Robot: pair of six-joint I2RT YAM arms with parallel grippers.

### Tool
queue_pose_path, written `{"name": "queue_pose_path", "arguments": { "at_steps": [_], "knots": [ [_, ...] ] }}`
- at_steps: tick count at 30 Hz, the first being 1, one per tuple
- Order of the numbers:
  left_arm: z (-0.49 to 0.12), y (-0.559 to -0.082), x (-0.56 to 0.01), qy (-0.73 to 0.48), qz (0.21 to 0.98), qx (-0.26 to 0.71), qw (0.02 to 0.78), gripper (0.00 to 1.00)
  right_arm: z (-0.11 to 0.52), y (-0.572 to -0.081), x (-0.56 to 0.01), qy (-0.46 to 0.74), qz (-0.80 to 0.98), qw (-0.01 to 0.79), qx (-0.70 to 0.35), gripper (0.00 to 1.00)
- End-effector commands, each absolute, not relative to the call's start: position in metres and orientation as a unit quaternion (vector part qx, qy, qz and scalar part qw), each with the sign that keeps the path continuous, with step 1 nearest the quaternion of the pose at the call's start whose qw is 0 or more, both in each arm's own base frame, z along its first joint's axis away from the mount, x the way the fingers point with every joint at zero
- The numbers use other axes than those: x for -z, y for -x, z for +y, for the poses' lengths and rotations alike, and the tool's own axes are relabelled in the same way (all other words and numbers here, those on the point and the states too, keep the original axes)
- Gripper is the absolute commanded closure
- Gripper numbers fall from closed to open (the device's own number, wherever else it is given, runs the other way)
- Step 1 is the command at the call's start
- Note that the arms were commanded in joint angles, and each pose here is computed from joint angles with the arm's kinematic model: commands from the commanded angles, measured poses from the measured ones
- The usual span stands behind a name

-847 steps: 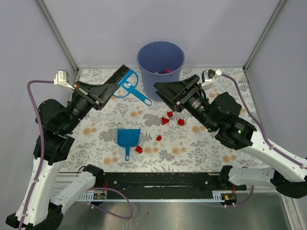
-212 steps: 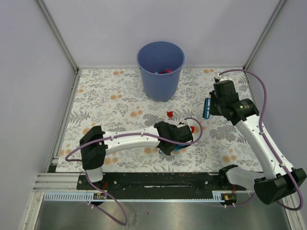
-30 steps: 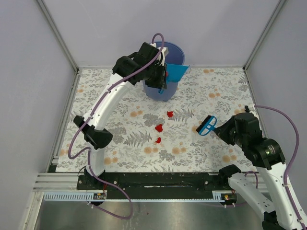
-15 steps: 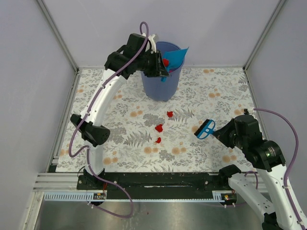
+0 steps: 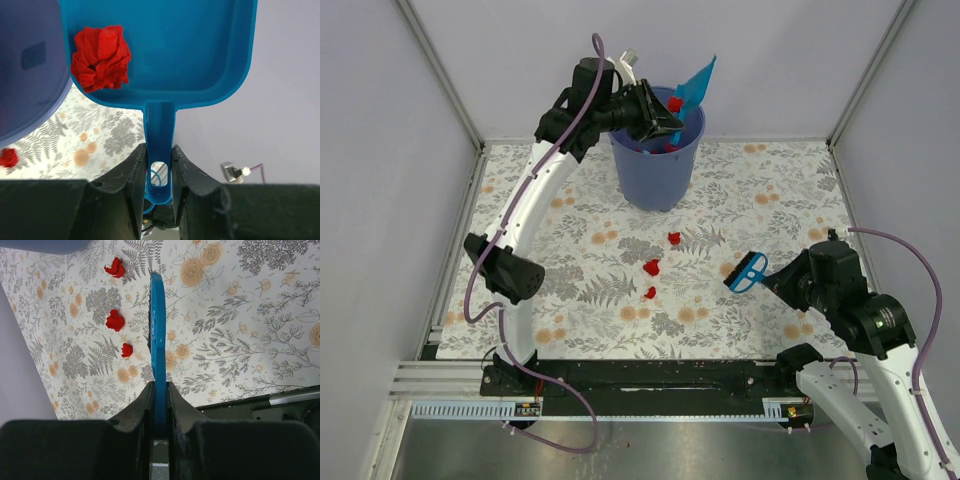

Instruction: Sweep away the paper scraps from the table

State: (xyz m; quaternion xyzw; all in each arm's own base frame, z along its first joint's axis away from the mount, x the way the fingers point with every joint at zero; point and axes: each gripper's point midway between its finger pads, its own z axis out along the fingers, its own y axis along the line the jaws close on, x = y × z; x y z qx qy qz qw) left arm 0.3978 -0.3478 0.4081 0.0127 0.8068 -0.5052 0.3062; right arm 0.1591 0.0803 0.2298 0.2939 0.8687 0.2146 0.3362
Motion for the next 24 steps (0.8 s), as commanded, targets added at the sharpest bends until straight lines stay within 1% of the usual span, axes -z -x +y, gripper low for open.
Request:
{"name": "queue_pose_path", "arguments": {
  "at_steps": [1,4,9,16,21,24],
  "knots": [
    [-0.343,-0.393,-0.482,-0.005,0.721,0.61,0.33,1.0,0.081,-0.157,-0.233,-0.3,0.863,0.338,-0.224,1.0],
    [-0.336,-0.396,-0.499,0.012,0.689,0.647,0.327,1.0,0.08,-0.155,-0.233,-0.302,0.864,0.337,-0.223,1.0],
    [-0.326,-0.396,-0.522,0.049,0.634,0.712,0.298,1.0,0.079,-0.154,-0.233,-0.305,0.862,0.337,-0.224,1.0],
    [-0.32,-0.394,-0.528,0.083,0.554,0.794,0.236,1.0,0.08,-0.152,-0.232,-0.305,0.862,0.335,-0.226,1.0],
    [-0.309,-0.389,-0.536,0.091,0.493,0.836,0.223,1.0,0.081,-0.152,-0.232,-0.303,0.864,0.333,-0.226,1.0],
    [-0.309,-0.387,-0.538,0.085,0.484,0.843,0.217,1.0,0.08,-0.152,-0.232,-0.302,0.864,0.333,-0.226,1.0]
  ]
}}
